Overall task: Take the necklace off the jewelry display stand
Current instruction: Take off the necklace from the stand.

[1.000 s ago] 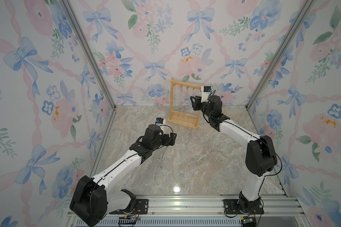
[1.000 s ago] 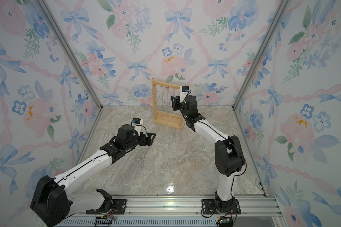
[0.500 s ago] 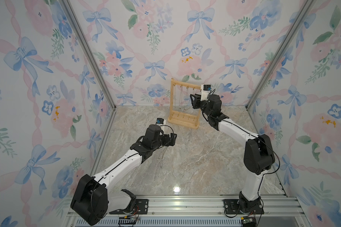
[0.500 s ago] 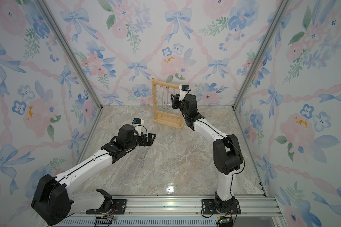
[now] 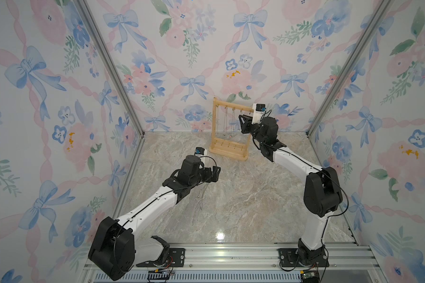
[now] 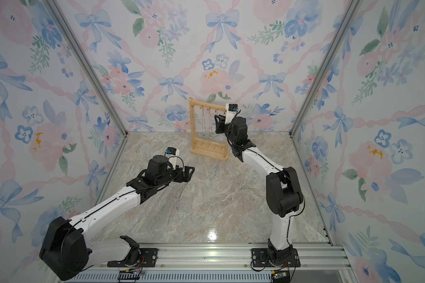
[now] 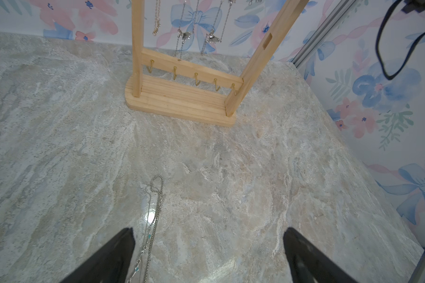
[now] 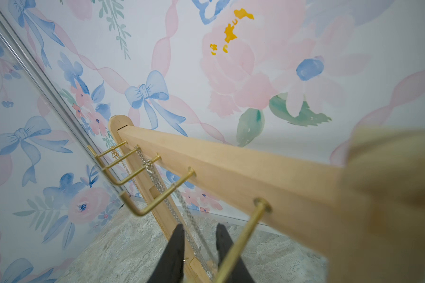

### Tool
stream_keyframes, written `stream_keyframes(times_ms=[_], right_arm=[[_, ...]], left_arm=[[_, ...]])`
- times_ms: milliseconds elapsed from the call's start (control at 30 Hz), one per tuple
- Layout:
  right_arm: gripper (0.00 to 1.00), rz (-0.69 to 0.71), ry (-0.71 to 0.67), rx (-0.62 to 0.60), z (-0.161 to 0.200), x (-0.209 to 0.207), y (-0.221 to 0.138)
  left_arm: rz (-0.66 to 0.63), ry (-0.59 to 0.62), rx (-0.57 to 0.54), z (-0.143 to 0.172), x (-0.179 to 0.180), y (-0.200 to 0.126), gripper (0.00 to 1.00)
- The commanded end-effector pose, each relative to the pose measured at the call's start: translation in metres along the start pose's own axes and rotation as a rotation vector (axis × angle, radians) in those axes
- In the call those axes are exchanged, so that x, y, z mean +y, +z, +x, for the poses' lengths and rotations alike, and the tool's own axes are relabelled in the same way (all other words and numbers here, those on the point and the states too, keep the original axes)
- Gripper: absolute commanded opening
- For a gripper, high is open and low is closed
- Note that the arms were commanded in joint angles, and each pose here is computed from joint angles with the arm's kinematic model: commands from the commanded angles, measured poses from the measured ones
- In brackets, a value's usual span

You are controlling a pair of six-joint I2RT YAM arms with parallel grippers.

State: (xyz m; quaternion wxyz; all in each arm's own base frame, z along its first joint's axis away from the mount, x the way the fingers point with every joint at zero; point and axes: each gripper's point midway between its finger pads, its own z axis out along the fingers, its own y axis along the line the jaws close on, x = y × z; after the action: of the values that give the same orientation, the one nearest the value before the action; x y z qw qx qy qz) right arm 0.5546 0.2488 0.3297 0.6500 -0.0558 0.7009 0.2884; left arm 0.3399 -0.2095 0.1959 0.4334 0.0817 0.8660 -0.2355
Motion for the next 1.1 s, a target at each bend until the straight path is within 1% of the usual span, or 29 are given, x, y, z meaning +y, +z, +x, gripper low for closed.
stream_keyframes(times_ms=[0,600,1067], right_arm=[[0.23,-0.035,0.029,-0.032,-0.009,0.001,0.003],[0.16,-0.077,0.036,-0.008,-0.009,0.008,0.009],[0.03,-0.091,0.04,-0.014,-0.013,0.012,0.004]], left_arm=[[0.002,-0.02,0.023,0.007,0.002,0.004,0.98],[0.002,-0.02,0.031,0.009,0.002,0.006,0.98],[0.004,-0.021,0.034,0.01,0.002,0.007,0.98]])
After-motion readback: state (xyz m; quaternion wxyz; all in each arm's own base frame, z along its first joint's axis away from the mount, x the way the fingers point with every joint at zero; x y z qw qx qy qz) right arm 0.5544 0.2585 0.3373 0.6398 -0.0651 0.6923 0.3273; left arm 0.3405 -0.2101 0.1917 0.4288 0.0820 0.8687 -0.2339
